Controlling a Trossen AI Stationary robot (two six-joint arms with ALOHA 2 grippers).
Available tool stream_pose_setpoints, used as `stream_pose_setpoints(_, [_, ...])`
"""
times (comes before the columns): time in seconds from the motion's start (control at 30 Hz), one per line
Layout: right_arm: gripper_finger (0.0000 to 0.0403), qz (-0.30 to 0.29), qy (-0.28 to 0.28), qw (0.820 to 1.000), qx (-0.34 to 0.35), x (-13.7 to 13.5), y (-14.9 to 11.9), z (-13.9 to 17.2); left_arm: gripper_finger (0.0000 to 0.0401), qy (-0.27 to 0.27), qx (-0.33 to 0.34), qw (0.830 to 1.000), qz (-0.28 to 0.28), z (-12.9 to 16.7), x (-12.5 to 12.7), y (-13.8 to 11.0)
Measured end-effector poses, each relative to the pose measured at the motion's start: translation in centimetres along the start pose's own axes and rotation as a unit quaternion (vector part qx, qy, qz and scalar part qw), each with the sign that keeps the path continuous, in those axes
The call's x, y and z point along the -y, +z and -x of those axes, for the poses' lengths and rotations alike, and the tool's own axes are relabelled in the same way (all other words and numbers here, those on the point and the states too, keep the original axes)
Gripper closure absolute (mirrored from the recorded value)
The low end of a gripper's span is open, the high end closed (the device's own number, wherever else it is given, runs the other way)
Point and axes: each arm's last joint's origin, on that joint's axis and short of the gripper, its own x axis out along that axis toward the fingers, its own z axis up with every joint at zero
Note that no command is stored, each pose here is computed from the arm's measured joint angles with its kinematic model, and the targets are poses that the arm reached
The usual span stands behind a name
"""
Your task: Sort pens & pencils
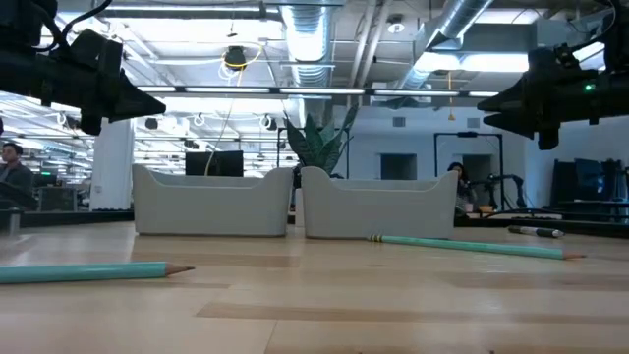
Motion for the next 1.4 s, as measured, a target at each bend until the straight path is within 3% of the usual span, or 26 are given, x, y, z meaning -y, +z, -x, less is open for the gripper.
stream_pose_setpoints(0.8, [0.0177,0.000,0.000,1.000,0.000,0.0,0.0,0.0,0.0401,0.000,0.000,1.000,0.000,0.0,0.0,0.0])
stream_pose_setpoints(1.03, [0.0177,-0.001,-0.024,1.000,0.011,0.1,0.2,0.0,0.0401,0.001,0.000,1.000,0.000,0.0,0.0,0.0])
stream_pose_setpoints(1.23, [0.0177,-0.010,-0.082,0.994,0.065,0.1,1.9,0.3,0.0401,0.015,0.004,1.000,0.001,0.0,-0.1,0.0])
stream_pose_setpoints(1.4, [0.0177,-0.019,-0.077,0.989,0.122,-0.6,5.1,1.1,0.0401,0.015,0.011,1.000,0.007,0.0,-0.1,0.1])
